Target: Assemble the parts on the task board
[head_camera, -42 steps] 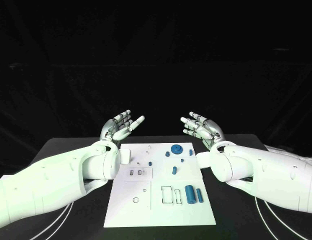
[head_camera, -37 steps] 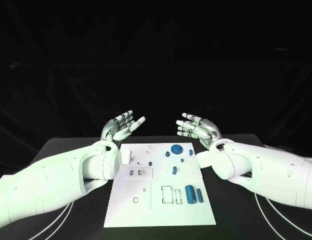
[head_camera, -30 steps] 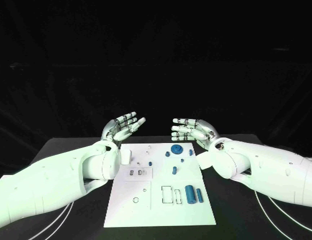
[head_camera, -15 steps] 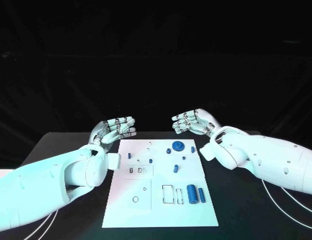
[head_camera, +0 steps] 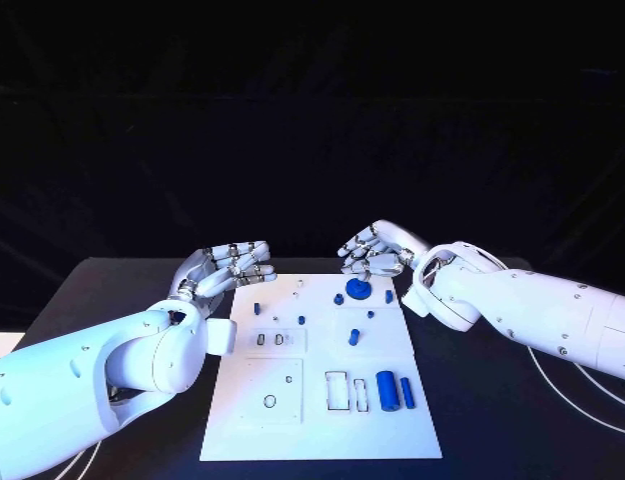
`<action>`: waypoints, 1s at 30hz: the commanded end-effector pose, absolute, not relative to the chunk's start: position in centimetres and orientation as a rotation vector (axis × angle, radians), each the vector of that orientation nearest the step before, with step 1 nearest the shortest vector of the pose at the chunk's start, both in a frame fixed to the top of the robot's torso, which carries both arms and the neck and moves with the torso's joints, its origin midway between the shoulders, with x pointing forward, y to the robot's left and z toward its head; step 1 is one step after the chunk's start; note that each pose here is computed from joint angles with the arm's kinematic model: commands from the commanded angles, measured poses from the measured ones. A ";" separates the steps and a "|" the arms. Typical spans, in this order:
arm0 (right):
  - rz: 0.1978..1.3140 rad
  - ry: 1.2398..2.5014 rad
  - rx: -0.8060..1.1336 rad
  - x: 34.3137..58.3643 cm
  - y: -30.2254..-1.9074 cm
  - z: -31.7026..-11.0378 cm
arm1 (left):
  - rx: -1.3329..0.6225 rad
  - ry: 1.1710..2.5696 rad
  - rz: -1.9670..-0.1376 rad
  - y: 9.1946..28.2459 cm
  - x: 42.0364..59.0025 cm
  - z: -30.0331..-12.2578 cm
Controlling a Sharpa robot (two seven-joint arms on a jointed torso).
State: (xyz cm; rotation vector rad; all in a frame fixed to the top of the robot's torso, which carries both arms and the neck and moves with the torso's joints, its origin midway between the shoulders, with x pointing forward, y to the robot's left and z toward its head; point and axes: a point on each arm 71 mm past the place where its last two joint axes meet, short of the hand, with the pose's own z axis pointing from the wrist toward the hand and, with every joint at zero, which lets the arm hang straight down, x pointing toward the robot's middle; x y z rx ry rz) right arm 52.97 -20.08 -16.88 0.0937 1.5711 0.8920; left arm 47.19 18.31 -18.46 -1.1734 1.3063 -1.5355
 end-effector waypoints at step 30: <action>0.434 1.669 -0.364 53.2 -18.3 -17.4 | -1.142 1.360 -1.674 16.6 44.7 -16.4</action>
